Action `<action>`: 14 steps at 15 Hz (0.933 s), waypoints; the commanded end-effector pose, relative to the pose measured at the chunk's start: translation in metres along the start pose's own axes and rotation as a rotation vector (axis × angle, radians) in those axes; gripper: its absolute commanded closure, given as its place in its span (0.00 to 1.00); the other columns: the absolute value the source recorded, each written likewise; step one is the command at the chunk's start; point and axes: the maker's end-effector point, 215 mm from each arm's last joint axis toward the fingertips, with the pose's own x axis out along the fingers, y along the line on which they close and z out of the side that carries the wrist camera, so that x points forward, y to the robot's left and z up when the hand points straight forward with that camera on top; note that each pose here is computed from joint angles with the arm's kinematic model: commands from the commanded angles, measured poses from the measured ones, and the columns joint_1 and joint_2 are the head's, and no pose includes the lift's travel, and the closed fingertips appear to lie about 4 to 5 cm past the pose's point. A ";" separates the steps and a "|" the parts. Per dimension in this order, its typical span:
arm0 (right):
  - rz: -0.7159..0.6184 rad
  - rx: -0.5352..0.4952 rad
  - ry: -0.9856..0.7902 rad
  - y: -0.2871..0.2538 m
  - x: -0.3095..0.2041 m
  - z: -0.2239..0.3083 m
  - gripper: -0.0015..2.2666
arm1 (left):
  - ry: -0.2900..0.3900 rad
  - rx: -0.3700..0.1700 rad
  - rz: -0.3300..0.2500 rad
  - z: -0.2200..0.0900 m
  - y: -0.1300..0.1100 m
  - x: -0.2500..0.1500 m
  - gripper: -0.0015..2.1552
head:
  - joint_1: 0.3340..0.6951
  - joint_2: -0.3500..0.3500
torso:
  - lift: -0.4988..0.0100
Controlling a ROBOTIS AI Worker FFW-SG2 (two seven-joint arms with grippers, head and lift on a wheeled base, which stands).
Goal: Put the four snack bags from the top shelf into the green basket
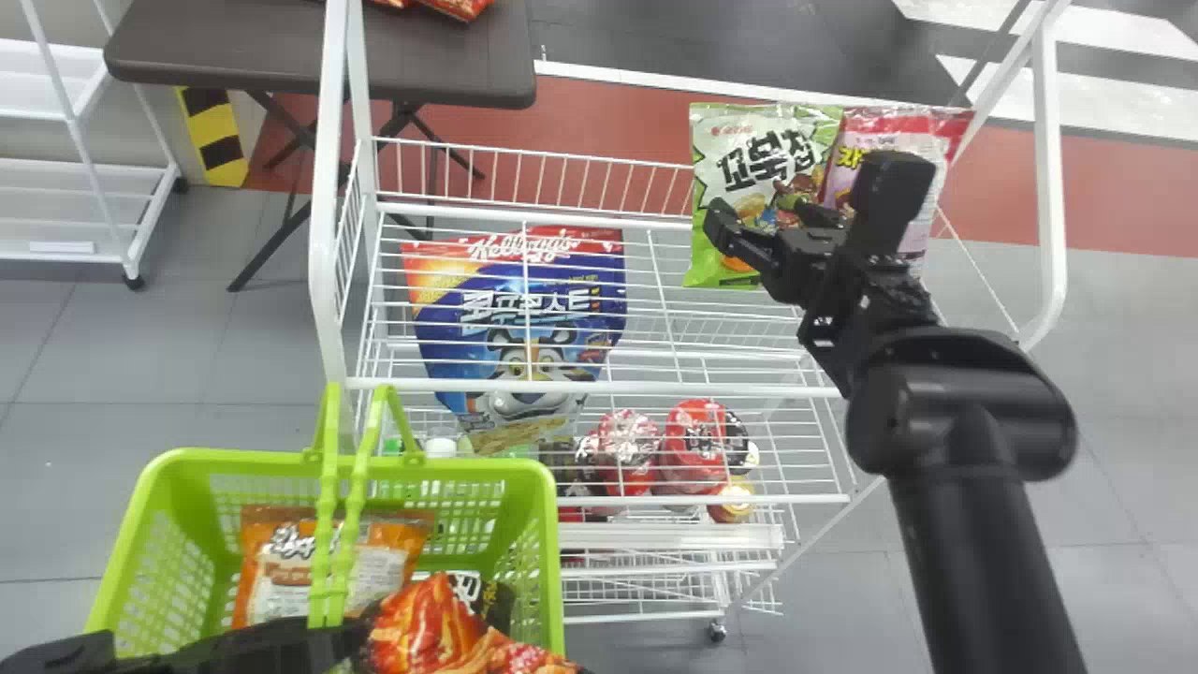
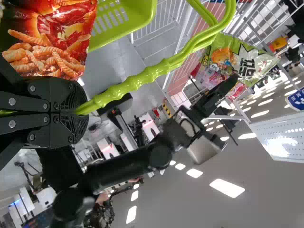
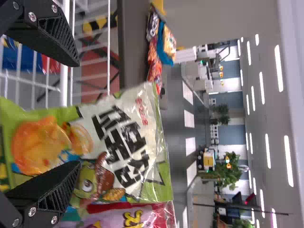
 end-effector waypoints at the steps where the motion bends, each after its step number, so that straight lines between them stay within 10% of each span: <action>1: -0.072 -0.036 0.015 -0.029 0.022 -0.004 0.04 | -0.001 -0.003 -0.010 -0.001 -0.001 -0.003 1.00 | 1.00 0.16 | 0.97; 5: -0.134 -0.114 0.101 -0.052 0.044 -0.023 0.12 | 0.006 0.005 -0.022 0.003 -0.001 0.003 1.00 | 1.00 0.11 | 0.97; 8: -0.140 -0.105 0.109 -0.051 0.037 -0.035 0.93 | 0.005 0.001 -0.017 0.003 0.002 0.000 1.00 | 1.00 0.09 | 0.97; 14: -0.125 -0.076 0.036 -0.040 0.012 -0.011 0.99 | 0.007 0.001 -0.019 0.002 0.000 0.001 1.00 | 1.00 0.10 | 0.97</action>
